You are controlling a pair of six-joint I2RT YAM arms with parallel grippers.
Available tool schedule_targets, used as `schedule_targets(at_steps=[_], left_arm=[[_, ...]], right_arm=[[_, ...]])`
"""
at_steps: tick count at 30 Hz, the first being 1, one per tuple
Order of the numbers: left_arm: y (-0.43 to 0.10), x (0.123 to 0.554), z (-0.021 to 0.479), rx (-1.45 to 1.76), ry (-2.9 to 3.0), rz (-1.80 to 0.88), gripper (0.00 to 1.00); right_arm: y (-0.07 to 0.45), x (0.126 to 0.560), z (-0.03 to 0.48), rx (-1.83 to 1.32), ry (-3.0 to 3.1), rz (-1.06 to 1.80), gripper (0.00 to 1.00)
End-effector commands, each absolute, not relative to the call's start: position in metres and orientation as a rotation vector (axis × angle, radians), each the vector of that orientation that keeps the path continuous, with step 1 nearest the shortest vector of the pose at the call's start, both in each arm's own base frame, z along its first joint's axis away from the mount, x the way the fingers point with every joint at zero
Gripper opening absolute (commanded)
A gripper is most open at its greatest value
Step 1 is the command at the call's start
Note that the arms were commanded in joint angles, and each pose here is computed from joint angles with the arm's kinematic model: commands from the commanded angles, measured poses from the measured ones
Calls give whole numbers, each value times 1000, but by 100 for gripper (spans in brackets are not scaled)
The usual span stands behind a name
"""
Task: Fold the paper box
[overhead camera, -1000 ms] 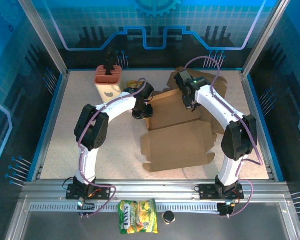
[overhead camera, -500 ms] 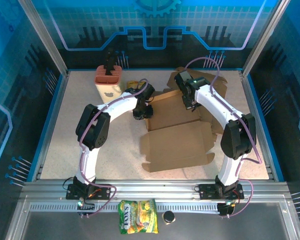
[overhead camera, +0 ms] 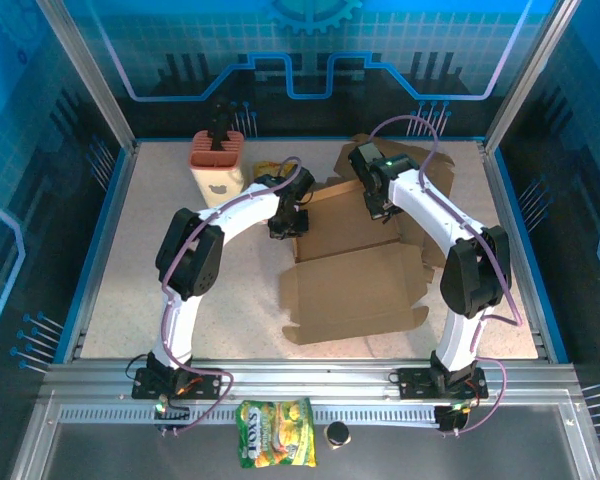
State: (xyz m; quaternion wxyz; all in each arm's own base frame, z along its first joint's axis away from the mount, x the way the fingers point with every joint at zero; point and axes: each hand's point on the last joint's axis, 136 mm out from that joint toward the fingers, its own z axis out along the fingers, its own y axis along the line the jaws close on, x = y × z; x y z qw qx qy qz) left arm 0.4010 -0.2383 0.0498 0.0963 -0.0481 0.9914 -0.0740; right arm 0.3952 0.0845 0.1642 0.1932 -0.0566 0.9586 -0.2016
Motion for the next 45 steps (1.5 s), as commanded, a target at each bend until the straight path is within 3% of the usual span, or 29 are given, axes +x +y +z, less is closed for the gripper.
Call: schedule_targets(at_steps=[1,2,5,8,18,24,27,36,45], left_arm=[[-235,394,37,-63,2977,-104,0],[-235,394,37,-66,2978,-100,1],[-235,394,38,-68,2977,-100,19],[-236,395,40,-66,2973,-101,23],[-237,395,34,-62,2986,-107,0],[-239,396,37,-53,2980,-115,0],[-242,400,48,-61,2964,-137,24],[-269,416,143,-78,2825,-395,66],[-257,409,211,-123,2695,-492,67]], right_arm=[[87,398,163,-144,2697,-540,0],[88,399,163,-146,2698,-538,0],[87,399,161,-141,2705,-535,0],[86,399,159,-129,2713,-533,0],[84,397,155,-117,2727,-530,0],[85,396,150,-110,2742,-522,0],[83,396,147,-92,2757,-512,0],[70,393,135,21,2834,-445,0],[43,379,117,372,2936,-224,0]])
